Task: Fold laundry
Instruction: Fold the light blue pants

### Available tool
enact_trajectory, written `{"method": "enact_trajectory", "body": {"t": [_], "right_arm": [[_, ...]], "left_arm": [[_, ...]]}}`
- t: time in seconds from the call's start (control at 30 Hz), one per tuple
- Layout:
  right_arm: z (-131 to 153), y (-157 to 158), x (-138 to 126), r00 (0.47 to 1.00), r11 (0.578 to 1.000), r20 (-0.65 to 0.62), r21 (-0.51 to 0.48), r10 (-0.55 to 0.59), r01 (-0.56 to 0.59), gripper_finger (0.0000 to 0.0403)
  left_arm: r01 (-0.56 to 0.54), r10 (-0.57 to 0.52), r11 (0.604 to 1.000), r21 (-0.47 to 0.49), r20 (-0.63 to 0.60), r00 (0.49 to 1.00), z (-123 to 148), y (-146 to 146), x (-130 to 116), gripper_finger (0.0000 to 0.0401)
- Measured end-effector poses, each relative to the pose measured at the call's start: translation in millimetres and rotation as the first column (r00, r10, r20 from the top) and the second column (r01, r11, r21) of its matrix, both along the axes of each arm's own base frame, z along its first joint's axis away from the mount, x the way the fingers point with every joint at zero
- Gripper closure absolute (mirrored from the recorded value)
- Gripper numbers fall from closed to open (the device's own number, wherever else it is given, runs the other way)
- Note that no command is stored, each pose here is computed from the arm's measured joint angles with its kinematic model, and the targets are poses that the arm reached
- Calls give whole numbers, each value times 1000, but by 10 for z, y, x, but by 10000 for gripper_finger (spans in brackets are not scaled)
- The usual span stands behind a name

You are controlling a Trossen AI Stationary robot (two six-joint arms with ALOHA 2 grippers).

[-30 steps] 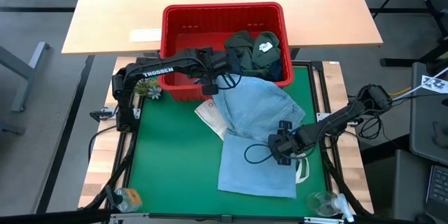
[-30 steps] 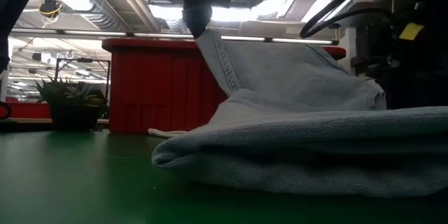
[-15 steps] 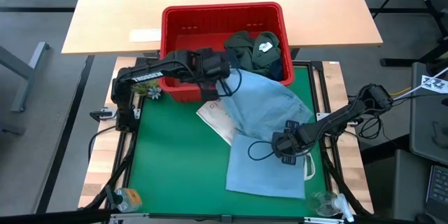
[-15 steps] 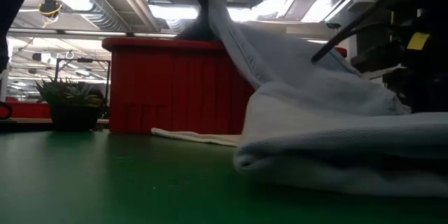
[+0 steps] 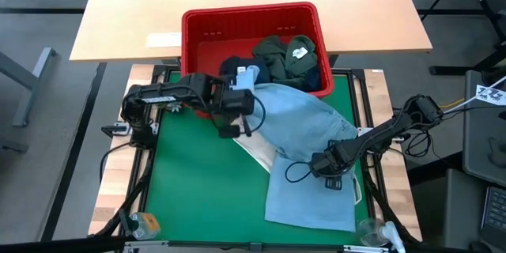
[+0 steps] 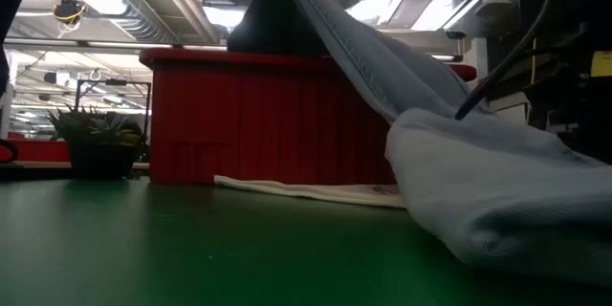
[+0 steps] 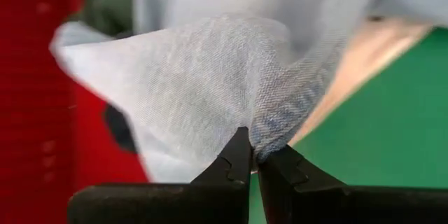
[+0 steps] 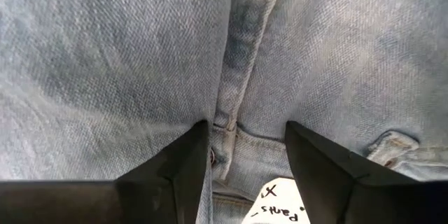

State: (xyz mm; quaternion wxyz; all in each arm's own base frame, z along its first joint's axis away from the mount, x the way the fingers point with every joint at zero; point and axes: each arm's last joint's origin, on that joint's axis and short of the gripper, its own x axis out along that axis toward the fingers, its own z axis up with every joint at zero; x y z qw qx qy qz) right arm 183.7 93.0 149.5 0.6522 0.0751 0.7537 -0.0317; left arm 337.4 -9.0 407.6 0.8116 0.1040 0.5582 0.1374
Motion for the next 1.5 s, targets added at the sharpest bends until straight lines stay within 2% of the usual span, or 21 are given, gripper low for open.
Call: {"method": "enact_trajectory", "body": {"t": [0.2,0.47,0.63,0.73,0.93,1.1,1.3,1.5], "right_arm": [[0,2,0,1000,1000,-2,6,-1,1,210],[0,2,1,1000,1000,0,6,-1,1,210],[0,2,3,1000,1000,2,4,0,0,210],[0,2,3,1000,1000,2,3,0,0,210],[0,2,4,1000,1000,3,3,0,0,210],[1,2,4,1000,1000,4,3,3,-3,210],[0,2,4,1000,1000,4,2,4,-4,210],[1,3,4,1000,1000,5,2,4,-4,210]], "left_arm": [[-7,10,991,-136,26,1000,-8,-274,-19,394],[-49,53,971,-235,9,999,-138,-639,-25,391],[-76,66,961,-266,-45,997,-351,-887,-34,371],[-56,41,964,-259,-64,997,-501,-1012,-25,358],[-17,6,962,-274,-41,999,-822,-1178,58,318],[-1,-4,948,-317,-12,1000,-994,-1205,134,290],[-6,8,948,-317,6,1000,-957,-1150,162,286],[-5,52,942,-335,129,990,-554,-890,83,285]]}}
